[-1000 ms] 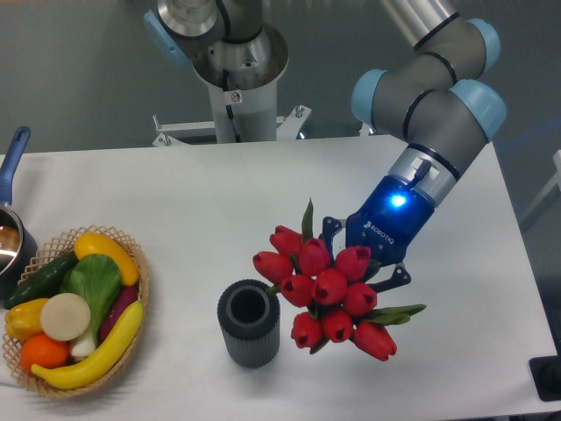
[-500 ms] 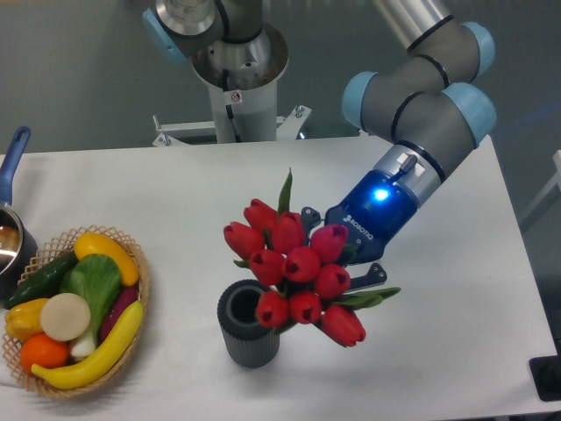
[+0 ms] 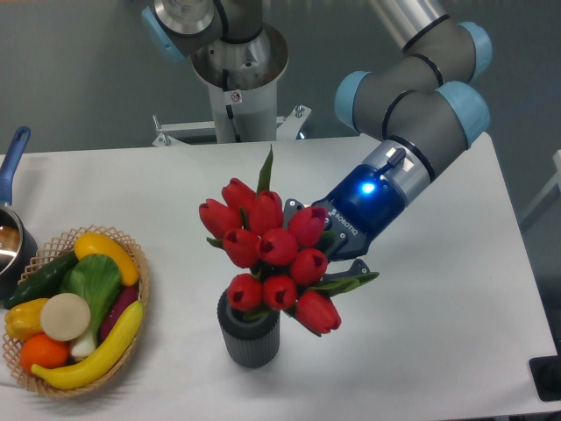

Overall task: Insert the flowers into the vase
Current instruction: 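Lower the tulip stems down into the grey vase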

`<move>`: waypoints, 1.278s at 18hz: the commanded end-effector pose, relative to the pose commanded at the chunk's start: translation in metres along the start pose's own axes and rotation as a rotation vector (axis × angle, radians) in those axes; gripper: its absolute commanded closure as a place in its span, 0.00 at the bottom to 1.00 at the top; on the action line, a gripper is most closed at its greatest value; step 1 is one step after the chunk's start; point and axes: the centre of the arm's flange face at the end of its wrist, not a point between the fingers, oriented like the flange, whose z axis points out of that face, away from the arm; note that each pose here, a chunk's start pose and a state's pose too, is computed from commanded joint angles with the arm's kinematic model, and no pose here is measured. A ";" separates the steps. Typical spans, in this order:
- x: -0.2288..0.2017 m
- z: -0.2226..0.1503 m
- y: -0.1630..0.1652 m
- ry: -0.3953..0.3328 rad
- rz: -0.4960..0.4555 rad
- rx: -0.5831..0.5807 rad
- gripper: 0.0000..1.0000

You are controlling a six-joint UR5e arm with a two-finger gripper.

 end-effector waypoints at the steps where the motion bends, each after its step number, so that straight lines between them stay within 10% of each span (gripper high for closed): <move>1: 0.000 0.000 -0.001 0.004 0.000 0.008 0.92; 23: 0.029 0.027 0.039 0.050 -0.029 0.006 0.89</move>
